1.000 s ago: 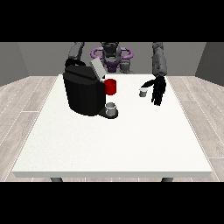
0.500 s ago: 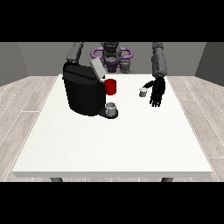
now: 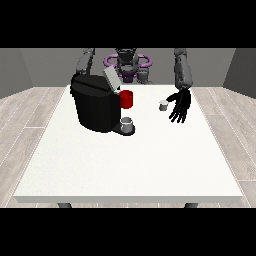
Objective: Insert the coffee pod into the coffee machine and close the lid
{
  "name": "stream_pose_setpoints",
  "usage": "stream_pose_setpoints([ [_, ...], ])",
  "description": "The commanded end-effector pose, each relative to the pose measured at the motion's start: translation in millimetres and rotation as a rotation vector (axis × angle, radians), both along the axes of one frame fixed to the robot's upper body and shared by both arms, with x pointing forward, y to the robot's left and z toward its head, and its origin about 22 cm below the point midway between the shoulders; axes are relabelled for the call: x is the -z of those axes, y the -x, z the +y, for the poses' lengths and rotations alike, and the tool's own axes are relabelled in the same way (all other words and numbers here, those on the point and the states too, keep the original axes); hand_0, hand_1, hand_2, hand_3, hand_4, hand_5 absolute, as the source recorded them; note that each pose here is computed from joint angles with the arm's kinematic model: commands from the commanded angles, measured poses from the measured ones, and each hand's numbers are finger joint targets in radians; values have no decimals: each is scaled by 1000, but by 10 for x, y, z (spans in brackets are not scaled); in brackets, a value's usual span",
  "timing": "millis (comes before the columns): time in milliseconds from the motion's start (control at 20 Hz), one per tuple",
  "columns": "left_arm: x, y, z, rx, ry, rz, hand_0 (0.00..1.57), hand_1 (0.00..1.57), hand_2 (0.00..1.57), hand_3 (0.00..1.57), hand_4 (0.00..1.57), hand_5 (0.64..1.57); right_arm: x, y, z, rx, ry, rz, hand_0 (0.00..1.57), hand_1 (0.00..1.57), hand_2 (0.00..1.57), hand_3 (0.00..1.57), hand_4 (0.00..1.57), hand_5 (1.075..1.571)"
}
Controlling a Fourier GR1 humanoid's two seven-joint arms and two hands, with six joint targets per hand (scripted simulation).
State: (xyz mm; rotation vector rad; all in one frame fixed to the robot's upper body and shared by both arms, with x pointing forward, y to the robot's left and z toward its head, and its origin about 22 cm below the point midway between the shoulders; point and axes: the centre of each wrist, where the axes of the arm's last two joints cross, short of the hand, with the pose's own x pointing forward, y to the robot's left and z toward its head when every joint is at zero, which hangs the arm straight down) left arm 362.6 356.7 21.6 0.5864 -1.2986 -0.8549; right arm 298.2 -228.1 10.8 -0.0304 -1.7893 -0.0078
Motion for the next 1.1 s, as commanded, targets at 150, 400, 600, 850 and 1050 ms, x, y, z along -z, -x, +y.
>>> stream_pose_setpoints([
  [150, 286, -14, -447, 69, -52, 2, 1094, 1094, 1154, 1130, 0, 1571, 48, -54, 11, 4, -25, 35, 0, 0, 0, 0, 389, 1571],
  [400, 440, 57, -548, 88, -59, 69, 1262, 1262, 1247, 1097, 0, 1571, 174, 23, 112, 0, -13, 67, 0, 0, 0, 0, 399, 1571],
  [600, 465, 82, -757, 156, -89, 78, 1286, 1286, 1280, 1113, 75, 1571, 237, -83, -238, 59, -13, 109, 0, 0, 0, 0, 324, 1571],
  [850, 572, 163, -502, 127, -93, 63, 1190, 1190, 1280, 1183, 234, 1571, 220, -27, -161, 24, -17, 103, 0, 0, 0, 0, 315, 1571],
  [1050, 326, -49, -706, 149, -89, -29, 1379, 1379, 1424, 1349, 658, 1571, 412, -27, -235, 59, -27, 64, 0, 0, 0, 0, 379, 1571],
])
